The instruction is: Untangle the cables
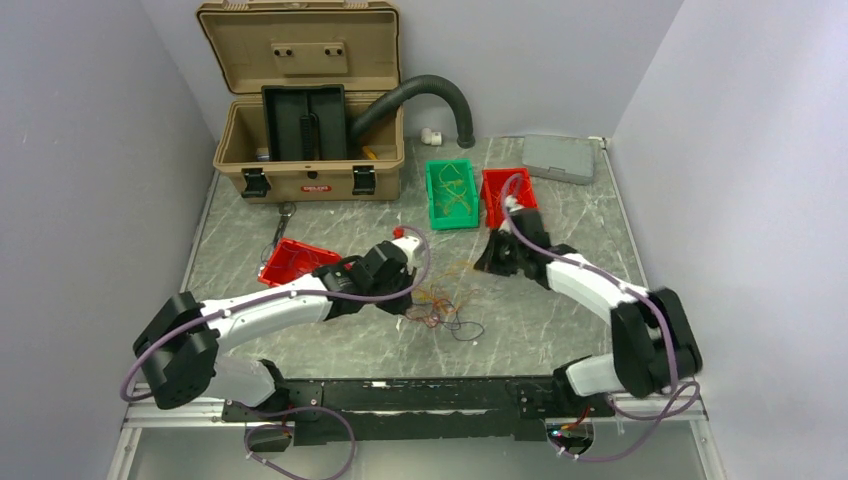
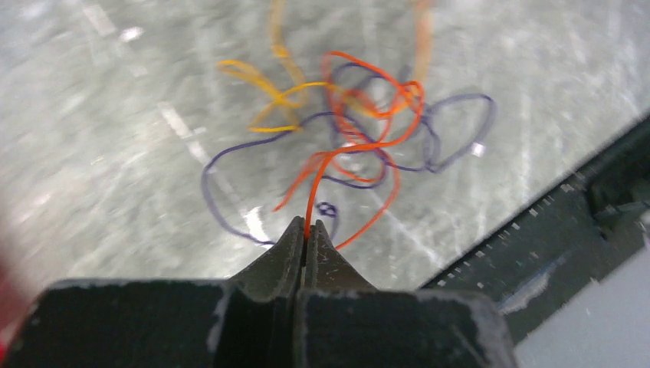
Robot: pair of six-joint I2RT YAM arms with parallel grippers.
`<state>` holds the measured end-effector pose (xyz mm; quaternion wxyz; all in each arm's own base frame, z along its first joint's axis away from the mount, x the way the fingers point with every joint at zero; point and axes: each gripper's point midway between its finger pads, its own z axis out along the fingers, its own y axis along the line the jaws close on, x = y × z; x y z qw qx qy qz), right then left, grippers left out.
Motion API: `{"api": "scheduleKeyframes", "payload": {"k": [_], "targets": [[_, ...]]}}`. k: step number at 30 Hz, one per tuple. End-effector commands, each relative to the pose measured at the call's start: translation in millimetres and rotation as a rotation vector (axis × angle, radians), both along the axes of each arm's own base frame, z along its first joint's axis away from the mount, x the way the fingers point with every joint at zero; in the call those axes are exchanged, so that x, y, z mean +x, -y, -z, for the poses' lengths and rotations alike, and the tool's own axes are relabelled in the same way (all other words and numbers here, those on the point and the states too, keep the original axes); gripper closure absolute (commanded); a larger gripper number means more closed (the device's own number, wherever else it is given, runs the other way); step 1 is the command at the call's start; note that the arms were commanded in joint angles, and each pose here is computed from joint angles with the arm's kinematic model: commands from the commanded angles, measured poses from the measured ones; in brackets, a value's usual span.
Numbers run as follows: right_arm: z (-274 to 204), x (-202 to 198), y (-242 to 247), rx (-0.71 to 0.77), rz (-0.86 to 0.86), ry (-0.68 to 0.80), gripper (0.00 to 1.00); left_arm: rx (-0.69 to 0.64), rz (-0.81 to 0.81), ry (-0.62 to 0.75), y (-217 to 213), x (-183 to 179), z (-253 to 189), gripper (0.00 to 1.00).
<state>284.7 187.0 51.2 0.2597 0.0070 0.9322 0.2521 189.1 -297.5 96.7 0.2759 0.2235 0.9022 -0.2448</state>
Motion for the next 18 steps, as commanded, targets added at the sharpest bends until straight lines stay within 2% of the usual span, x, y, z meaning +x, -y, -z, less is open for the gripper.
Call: {"api": "scheduleKeyframes", "payload": {"k": [1, 7, 11, 14, 18], "targets": [[-60, 31, 62, -0.016, 0.277, 0.17, 1.0, 0.071, -0.31, 0.034, -57, 27, 2, 1.0], [-105, 26, 150, -0.152, 0.603, 0.267, 1.0, 0.025, -0.612, 0.035, -123, 38, 1, 1.0], [-136, 18, 187, -0.185, 0.77, 0.335, 1.0, -0.009, -0.662, 0.073, -139, 38, -6, 1.0], [-159, 16, 188, -0.164, 0.771, 0.401, 1.0, -0.012, -0.633, 0.075, -137, 37, -8, 1.0], [-186, 23, 158, -0.07, 0.598, 0.471, 1.0, -0.035, -0.545, 0.058, -121, 36, -9, 1.0]]}}
